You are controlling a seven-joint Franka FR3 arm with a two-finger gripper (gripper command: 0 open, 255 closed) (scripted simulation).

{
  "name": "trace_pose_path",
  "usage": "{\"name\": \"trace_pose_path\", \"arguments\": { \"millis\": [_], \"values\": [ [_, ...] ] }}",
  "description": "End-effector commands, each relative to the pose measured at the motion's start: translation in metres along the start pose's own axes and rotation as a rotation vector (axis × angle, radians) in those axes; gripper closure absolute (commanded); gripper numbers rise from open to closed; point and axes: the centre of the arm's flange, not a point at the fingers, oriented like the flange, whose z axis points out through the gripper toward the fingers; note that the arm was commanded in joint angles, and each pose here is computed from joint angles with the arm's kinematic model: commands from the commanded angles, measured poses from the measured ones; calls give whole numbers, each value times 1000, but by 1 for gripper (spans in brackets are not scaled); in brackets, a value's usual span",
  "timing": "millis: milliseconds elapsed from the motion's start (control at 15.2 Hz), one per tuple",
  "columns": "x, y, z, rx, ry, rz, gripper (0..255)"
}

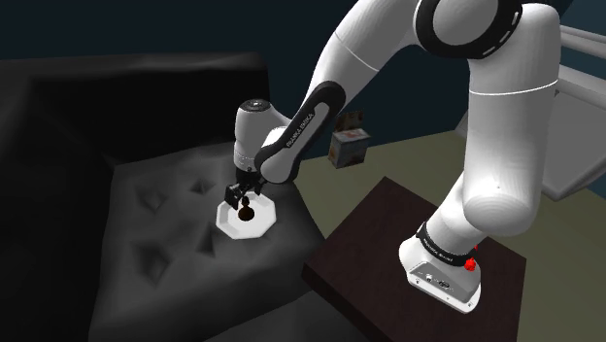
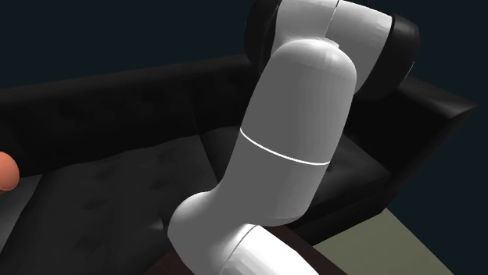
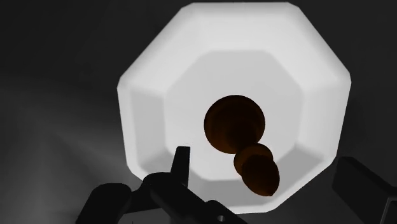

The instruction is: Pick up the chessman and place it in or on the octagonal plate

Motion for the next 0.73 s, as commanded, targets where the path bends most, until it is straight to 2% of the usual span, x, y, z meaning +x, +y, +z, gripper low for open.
{"name": "trace_pose_path", "arguments": {
  "millis": [0,132,660],
  "values": [
    [0,1,-21,0,0,0,0],
    [0,1,-45,0,0,0,0],
    [0,1,-45,0,0,0,0]
  ]
}}
